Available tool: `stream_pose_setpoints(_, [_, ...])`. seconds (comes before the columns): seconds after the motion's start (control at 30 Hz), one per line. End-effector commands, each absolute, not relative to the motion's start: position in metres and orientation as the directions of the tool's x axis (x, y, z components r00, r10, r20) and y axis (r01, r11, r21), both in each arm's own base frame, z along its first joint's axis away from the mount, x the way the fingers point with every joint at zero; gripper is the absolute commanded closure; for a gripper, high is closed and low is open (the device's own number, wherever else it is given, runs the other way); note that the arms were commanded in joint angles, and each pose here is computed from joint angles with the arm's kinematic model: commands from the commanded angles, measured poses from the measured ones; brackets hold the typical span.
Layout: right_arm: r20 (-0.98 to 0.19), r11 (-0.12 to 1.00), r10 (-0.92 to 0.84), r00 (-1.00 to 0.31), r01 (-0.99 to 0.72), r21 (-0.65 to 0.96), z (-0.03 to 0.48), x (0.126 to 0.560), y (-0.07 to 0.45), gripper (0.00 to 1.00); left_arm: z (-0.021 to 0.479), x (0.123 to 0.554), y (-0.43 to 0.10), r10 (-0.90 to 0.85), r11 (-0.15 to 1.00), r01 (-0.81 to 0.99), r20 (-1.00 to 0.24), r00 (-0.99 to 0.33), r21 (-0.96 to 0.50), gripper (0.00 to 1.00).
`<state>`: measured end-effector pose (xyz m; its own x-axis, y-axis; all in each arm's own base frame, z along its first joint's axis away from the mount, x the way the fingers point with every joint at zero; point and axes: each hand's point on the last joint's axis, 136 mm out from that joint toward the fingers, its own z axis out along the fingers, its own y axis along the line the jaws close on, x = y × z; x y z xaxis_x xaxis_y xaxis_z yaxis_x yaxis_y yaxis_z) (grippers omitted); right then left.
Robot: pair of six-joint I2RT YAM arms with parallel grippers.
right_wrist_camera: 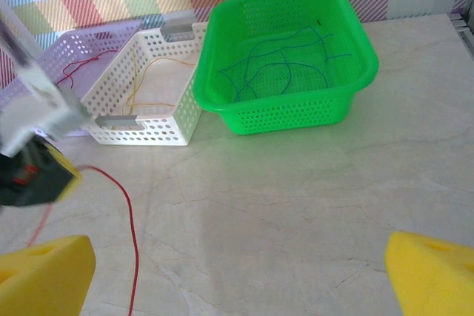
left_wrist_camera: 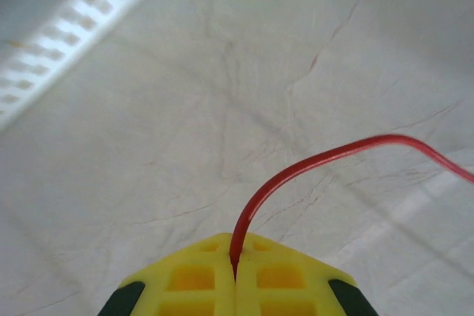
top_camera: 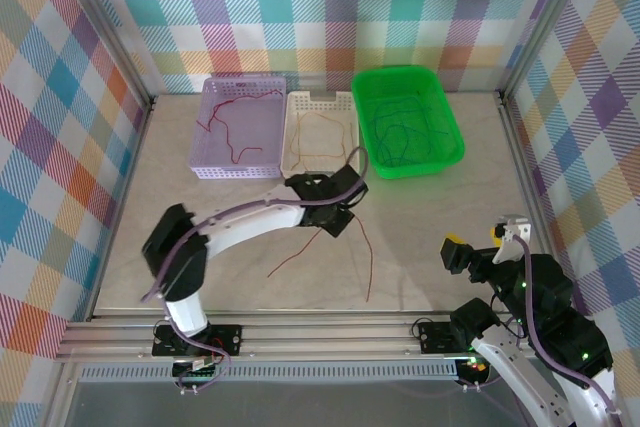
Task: Untangle the cables
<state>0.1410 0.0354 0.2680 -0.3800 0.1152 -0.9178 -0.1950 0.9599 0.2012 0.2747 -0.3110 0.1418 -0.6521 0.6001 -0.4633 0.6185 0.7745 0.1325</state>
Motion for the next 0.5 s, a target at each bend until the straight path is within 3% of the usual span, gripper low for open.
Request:
stream_pose_setpoints(0.0, [-0.919, 0.963, 0.127, -0.373, -0.177, 0.205, 0.269, 0.144, 0.034, 0.0, 0.192, 0.273, -0.293, 0.552, 0.803, 0.578, -0.543, -0.633, 0.144, 1.0])
stream_pose_setpoints(0.47, [-0.918, 0.963, 0.124, -0.377, -0.178, 0.204, 0.268, 0.145, 0.035, 0.0, 0.347, 0.286, -0.224, 0.231, 0.934, 0.354, -0.84, -0.491, 0.05, 1.0])
